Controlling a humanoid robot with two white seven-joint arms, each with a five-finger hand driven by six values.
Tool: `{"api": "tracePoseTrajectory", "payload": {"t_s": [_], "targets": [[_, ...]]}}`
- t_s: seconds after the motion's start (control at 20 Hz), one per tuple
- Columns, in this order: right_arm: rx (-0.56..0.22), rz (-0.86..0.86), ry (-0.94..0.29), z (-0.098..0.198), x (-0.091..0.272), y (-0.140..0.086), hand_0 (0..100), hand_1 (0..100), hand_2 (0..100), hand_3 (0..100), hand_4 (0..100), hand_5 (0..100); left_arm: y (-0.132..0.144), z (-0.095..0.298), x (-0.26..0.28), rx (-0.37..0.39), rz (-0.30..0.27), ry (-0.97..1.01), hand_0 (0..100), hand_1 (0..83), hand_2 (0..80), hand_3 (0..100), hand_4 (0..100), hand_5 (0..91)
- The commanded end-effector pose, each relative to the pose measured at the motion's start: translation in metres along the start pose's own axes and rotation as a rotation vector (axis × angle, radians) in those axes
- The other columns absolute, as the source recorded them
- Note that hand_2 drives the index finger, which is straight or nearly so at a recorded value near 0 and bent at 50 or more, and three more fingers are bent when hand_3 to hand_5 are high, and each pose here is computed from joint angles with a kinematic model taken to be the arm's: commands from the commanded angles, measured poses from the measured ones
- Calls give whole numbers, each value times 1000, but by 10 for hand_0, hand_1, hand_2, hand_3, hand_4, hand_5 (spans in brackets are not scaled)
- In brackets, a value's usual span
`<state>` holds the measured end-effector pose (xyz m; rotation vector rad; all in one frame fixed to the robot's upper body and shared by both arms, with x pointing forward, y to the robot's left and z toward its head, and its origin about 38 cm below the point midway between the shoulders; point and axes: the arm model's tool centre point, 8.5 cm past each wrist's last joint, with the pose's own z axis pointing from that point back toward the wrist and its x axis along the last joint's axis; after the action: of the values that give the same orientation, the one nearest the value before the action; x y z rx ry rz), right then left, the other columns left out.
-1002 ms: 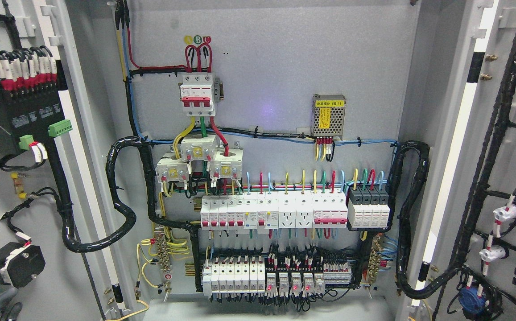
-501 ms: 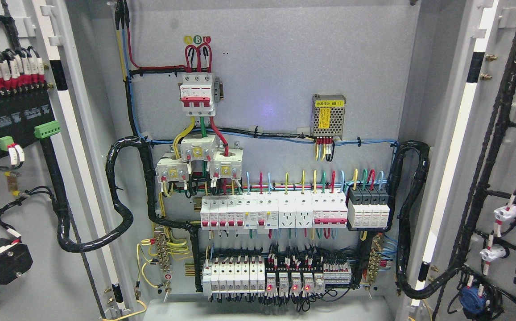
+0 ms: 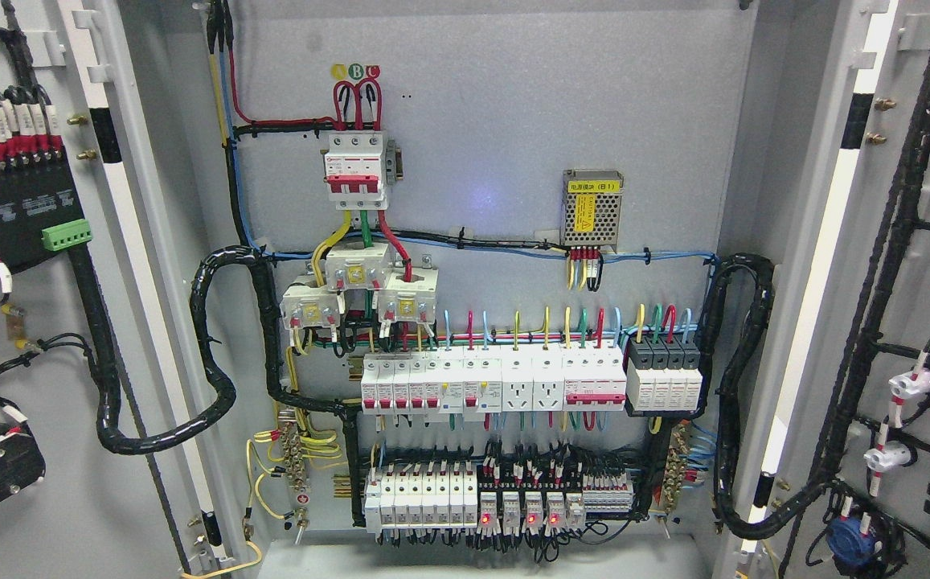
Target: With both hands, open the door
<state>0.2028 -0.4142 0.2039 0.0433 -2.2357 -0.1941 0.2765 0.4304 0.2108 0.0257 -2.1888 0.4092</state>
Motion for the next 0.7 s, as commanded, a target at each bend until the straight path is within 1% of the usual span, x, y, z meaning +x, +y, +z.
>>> {"api": "tracePoseTrajectory", "payload": {"t_s": [0.0,0.25,0.4,0.65], "targets": [[41,-13,16,-4,-3,7,192,0,0,0,0,0,23,-7,1,30,-43,13,0,0,0,0,0,0],[50,-14,14,-5,-3,8,192,0,0,0,0,0,31,-9,0,45,-35,25,0,0,0,0,0,0],[50,-14,13,-5,-3,8,192,0,0,0,0,0,35,-12,4,52,-43,15,0,0,0,0,0,0],[68,-7,7,-9,-1,8,192,0,0,0,0,0,40,-15,4,59,-40,18,0,0,0,0,0,0]]}}
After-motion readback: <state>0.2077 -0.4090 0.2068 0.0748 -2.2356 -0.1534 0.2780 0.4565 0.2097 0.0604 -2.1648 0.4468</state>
